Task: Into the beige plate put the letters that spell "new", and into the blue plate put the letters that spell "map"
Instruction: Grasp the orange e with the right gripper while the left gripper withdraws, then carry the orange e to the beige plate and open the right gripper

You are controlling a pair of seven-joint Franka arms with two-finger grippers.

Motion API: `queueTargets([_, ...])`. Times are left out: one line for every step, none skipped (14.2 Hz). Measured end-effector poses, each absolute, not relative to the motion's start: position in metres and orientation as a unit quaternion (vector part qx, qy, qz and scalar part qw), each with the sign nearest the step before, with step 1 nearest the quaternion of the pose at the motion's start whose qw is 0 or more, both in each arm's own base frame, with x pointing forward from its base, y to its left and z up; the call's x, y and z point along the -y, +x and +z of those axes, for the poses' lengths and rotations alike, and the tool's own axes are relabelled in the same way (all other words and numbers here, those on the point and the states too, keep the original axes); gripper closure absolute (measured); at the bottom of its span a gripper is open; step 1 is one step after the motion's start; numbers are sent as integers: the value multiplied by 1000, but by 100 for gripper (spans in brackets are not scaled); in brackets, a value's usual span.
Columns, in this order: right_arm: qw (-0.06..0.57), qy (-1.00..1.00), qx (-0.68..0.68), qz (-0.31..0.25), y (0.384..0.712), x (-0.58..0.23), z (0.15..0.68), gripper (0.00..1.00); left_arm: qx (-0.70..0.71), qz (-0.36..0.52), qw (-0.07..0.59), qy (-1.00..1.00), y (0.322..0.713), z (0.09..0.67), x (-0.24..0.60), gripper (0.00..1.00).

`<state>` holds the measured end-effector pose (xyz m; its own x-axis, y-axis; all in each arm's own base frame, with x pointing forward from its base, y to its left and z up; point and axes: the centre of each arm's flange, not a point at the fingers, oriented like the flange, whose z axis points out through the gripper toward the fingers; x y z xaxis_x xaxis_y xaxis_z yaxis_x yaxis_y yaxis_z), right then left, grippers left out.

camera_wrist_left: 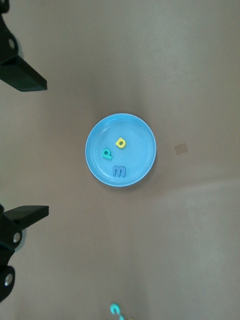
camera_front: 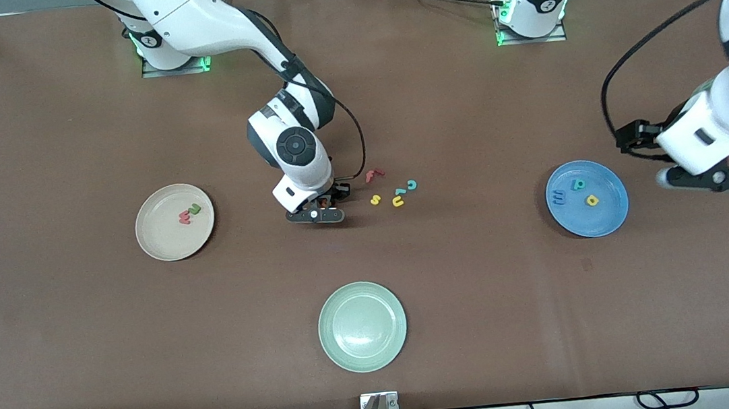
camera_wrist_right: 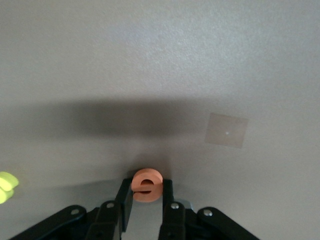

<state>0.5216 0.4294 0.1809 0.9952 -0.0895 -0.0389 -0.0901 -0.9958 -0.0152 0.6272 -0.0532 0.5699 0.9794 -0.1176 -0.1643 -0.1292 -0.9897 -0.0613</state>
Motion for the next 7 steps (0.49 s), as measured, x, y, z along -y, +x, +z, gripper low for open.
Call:
queueTargets([10,-999,-45,17,523,-430,183,73,-43,66,25,-997,624,582,47,0])
queueTargets([13,-999,-46,13,527,-430,187,73,-23,44,10,-999,621,592,39,0])
queueTargets([15,-999,-50,9,532,-429,195,73,-4,18,-3,-1000,616,598,31,0])
queueTargets([13,-998,-55,10,539,-423,207,73,8,0,-6,-1000,607,600,22,0])
queueTargets([5,-998,-60,18,546,-413,222,73,7,-10,-4,-1000,597,599,18,0])
queueTargets([-6,-998,-61,31,553,-396,239,73,-5,-12,0,-1000,586,596,18,0])
queueTargets([-15,-997,-64,41,562,-373,254,73,-21,-11,4,-1000,576,593,20,0])
